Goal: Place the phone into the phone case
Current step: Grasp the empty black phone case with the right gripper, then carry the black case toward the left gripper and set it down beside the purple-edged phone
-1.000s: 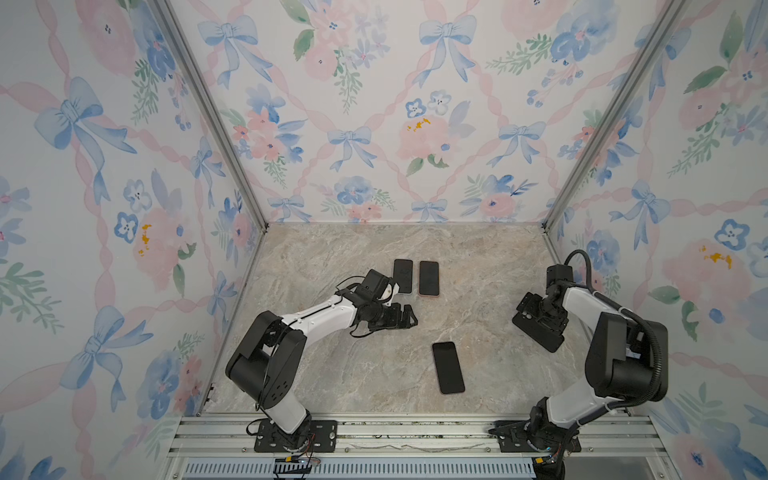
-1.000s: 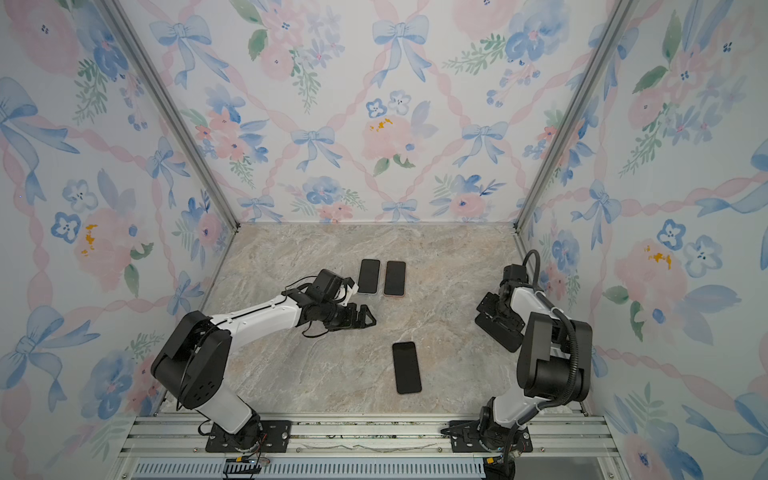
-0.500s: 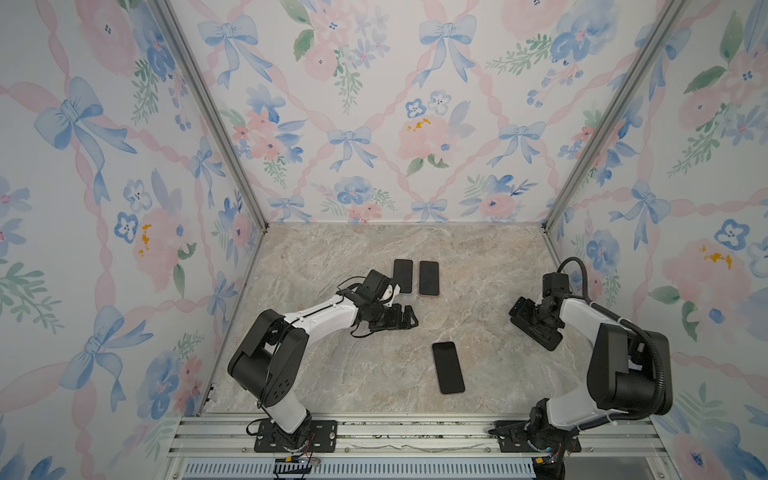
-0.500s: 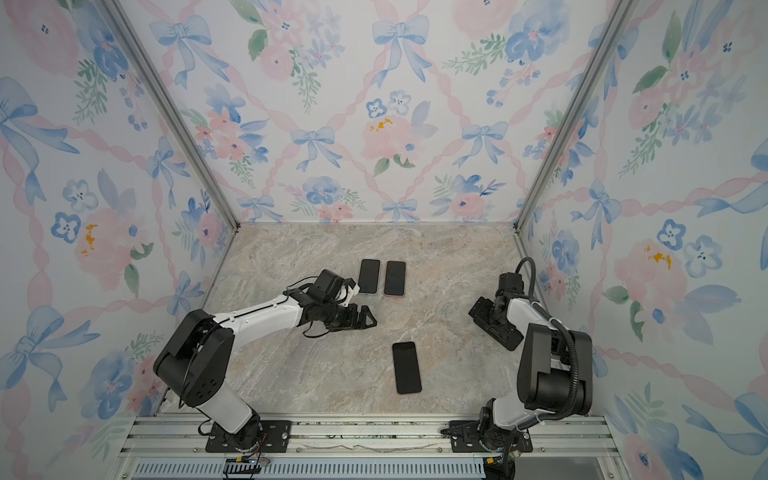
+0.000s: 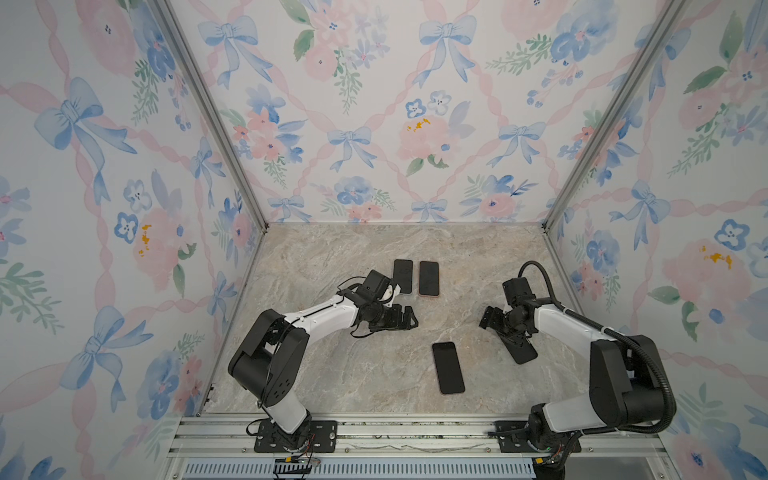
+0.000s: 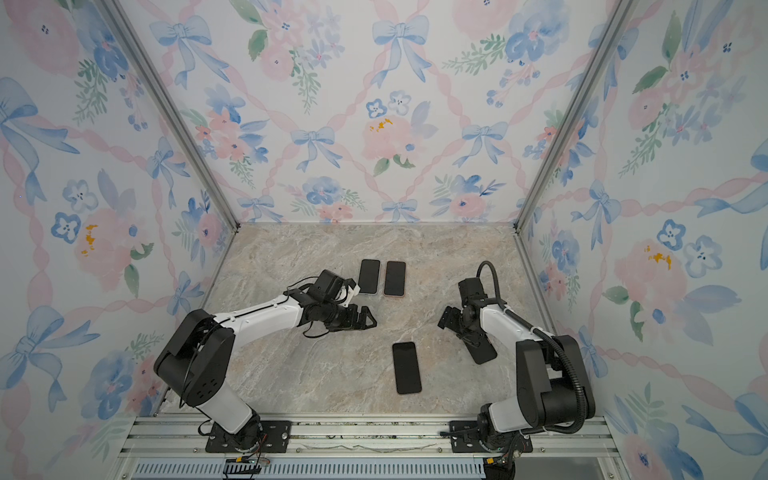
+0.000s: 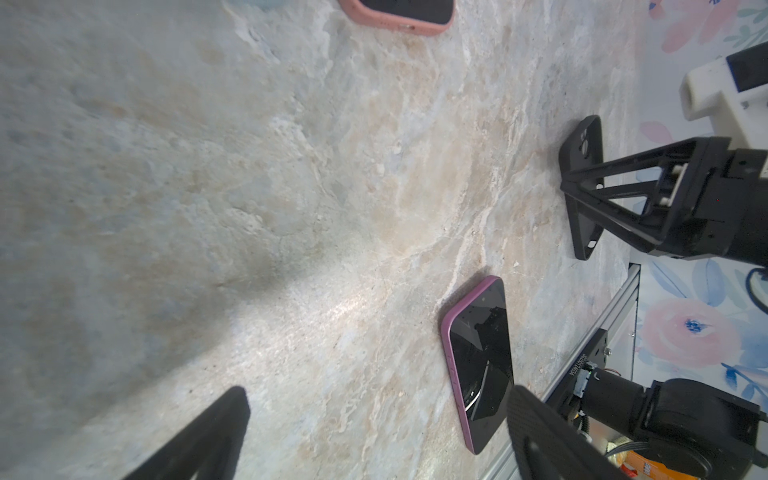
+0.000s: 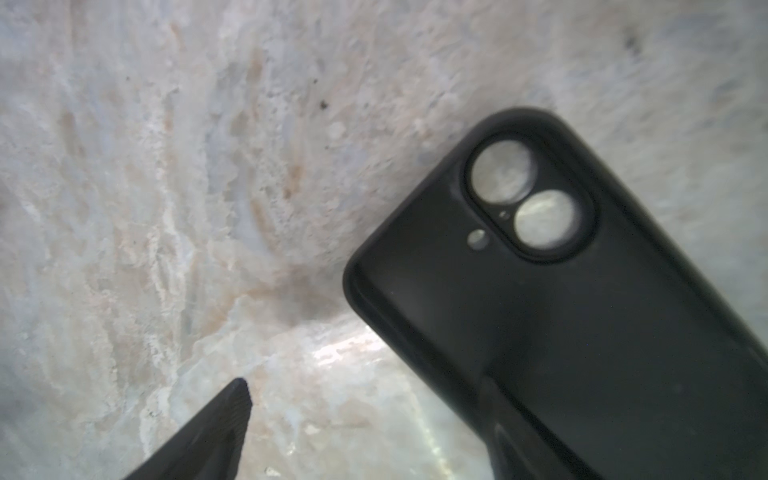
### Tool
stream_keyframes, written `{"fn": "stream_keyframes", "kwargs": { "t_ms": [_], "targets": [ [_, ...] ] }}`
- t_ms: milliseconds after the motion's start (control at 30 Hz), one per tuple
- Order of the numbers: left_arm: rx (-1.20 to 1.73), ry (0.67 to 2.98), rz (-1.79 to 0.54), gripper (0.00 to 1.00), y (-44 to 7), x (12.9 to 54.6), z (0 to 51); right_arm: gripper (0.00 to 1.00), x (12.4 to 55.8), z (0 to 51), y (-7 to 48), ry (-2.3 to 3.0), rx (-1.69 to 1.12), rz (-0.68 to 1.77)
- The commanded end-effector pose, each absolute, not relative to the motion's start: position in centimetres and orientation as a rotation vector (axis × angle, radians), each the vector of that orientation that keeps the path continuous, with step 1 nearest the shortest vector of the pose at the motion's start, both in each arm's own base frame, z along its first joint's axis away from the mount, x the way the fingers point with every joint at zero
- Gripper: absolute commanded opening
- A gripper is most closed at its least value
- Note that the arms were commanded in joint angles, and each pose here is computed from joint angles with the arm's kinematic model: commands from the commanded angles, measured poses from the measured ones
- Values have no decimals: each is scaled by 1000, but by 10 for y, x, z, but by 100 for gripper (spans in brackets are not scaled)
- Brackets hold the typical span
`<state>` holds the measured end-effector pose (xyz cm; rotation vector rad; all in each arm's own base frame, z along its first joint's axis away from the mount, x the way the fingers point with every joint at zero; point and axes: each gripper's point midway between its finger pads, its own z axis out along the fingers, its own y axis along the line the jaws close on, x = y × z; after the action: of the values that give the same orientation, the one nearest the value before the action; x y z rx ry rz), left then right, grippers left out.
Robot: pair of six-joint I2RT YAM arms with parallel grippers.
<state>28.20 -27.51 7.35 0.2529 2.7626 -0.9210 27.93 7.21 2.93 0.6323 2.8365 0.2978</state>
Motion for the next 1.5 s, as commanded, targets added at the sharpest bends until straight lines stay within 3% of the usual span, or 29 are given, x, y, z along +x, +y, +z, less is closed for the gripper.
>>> {"fn": "stream_keyframes", "kwargs": {
  "t_ms": [0,300,467,600,833,1033,1300,1467],
  "targets": [
    [281,2731,-936,98,-276,284,82,88,278,33,105,2852,627,338],
    [276,2723,-953,98,-276,281,83,89,297,42,170,2891,416,369],
    [266,2730,-949,98,-272,276,82,88,291,68,124,2904,150,-29],
    [259,2734,-956,98,-272,273,80,76,280,72,80,2913,145,-136],
    [262,2731,-972,97,-278,273,83,50,281,52,69,2905,289,174],
    [251,2750,-984,94,-282,273,79,45,282,27,69,2952,297,159],
    [232,2761,-998,89,-291,272,81,19,283,13,67,2962,308,132],
    [229,2755,-1106,89,-310,266,83,8,283,18,66,2951,311,132]
  ]
}}
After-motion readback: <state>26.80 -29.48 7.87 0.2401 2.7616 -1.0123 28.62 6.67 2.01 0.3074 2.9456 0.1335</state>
